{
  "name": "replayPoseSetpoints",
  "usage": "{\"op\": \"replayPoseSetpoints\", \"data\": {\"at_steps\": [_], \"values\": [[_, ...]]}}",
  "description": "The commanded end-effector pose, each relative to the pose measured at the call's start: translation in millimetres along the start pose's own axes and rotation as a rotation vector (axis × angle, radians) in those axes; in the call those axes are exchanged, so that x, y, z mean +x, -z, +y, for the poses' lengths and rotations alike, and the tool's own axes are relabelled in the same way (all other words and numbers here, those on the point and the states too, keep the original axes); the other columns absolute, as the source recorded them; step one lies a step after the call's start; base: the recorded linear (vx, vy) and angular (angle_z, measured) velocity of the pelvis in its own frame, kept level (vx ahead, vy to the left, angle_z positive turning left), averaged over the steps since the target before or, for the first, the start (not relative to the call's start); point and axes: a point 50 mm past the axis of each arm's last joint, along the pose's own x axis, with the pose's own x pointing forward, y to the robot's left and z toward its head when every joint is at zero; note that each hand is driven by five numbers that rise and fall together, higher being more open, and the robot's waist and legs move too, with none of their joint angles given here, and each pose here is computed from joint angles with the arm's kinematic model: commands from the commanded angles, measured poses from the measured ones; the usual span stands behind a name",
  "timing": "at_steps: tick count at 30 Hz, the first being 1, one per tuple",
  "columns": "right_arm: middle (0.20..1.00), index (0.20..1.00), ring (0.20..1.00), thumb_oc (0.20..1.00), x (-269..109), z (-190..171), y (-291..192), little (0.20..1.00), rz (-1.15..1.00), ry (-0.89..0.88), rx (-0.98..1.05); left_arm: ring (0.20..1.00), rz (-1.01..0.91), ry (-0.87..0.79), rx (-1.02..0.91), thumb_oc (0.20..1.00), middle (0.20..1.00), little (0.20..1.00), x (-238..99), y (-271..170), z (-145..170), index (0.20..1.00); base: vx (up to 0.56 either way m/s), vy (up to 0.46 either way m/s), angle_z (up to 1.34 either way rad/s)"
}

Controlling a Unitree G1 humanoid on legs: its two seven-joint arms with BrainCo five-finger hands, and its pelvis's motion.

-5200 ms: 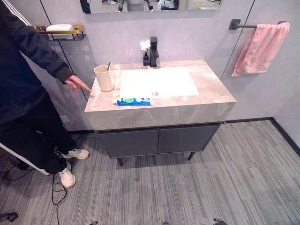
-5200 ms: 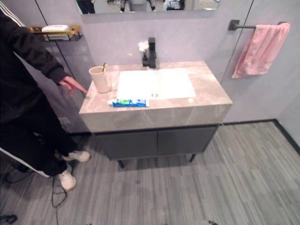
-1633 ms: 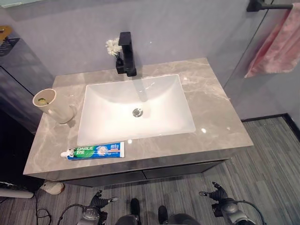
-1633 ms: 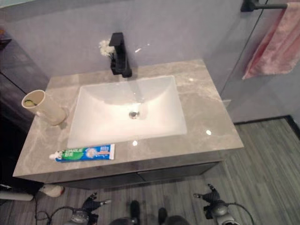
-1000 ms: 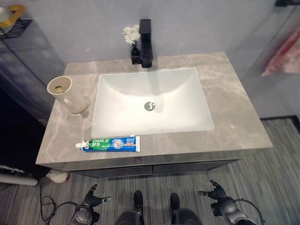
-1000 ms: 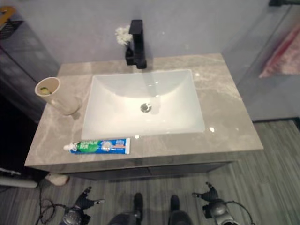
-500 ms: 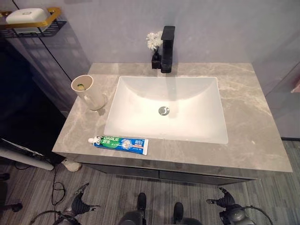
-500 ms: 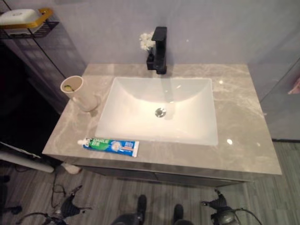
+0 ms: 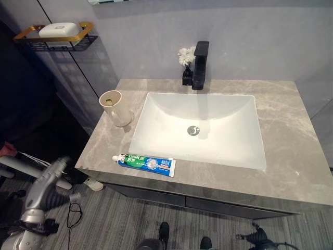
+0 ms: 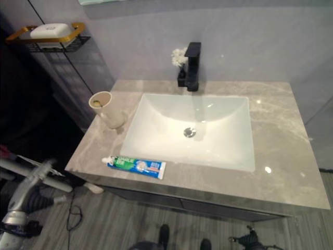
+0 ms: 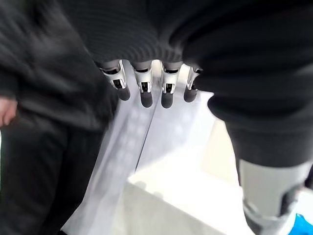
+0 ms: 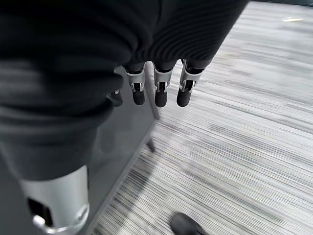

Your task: Put brush and paste in cup on sink, flatten towel.

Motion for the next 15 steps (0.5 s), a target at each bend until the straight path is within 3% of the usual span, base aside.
{"op": "replayPoseSetpoints", "data": {"at_steps": [1,15], "values": [[1.000,1.000,1.000,1.000,4,-3,-22,1.000,-0.044,0.017,0.007,1.000,-0.104,-0.161,-0.099,1.000,1.000,1.000,14,-21,27,1.000,0.00,0.021,0.03],[1.000,1.000,1.000,1.000,3,-2,-13,1.000,-0.021,-0.001,0.039,1.000,-0.224,-0.023,-0.148,1.000,1.000,1.000,37,-45,24,1.000,-0.01,0.038,-0.16]]}}
